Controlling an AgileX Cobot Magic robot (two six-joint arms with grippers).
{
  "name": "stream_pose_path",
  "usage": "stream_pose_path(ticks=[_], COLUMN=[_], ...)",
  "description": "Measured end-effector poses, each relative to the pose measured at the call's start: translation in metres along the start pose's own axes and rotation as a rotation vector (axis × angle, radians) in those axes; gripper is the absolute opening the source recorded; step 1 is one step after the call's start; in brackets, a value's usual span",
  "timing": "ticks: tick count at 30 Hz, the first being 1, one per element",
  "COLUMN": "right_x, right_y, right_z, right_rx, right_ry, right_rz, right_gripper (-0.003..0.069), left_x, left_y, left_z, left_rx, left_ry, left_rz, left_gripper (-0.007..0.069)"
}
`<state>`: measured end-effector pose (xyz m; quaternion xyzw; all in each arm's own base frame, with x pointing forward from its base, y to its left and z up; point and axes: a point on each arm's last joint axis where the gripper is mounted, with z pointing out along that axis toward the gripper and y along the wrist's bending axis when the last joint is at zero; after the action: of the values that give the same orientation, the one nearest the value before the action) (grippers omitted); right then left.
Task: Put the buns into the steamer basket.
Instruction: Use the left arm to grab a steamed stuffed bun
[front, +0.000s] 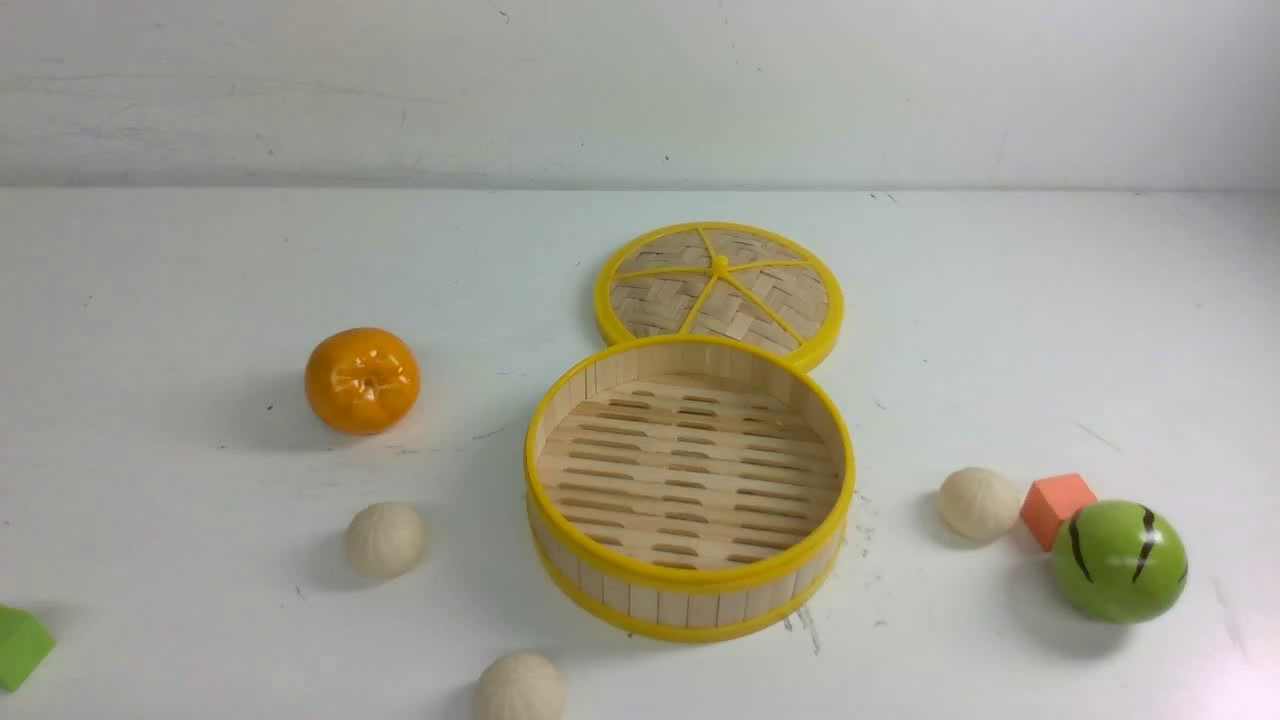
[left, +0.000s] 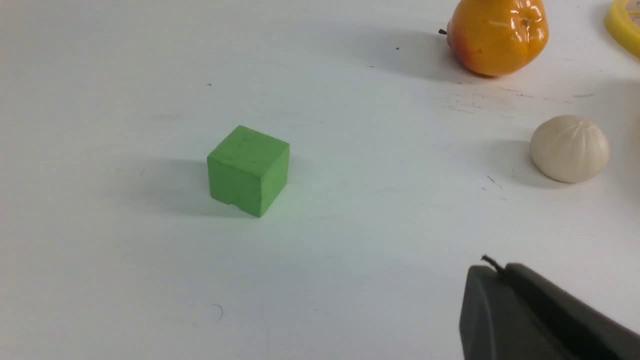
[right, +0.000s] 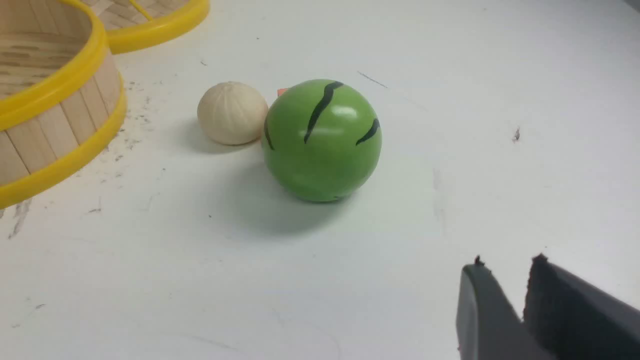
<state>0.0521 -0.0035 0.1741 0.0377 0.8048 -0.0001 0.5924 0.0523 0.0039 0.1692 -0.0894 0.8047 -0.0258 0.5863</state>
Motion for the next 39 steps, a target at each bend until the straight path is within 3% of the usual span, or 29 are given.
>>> stream_pose_path(ticks=[24,30,36,39], right_x=[0.0,0.0,0.0,0.0], right_y=[0.0,0.0,0.0,0.0], right_z=[0.0,0.0,0.0,0.0], right_rx=[0.0,0.0,0.0,0.0], right_ry=[0.0,0.0,0.0,0.0], right_rz=[0.0,0.0,0.0,0.0], right_gripper=[0.0178,0.0183,0.019,0.0195], left_x=[0.0,0.0,-0.011,-0.021], left_y=[0.0,-0.003,-0.015,-0.018], left_z=[0.0,0.0,-0.002,-0.004], left_rx=[0.002,0.03,0.198,0.319], left_ry=[0.0,-0.004,-0.065,-0.075], left_rz=[-0.004,-0.071,-0.676,-1.203], left_gripper=[0.0034,0.0038,0.0039,0.0044])
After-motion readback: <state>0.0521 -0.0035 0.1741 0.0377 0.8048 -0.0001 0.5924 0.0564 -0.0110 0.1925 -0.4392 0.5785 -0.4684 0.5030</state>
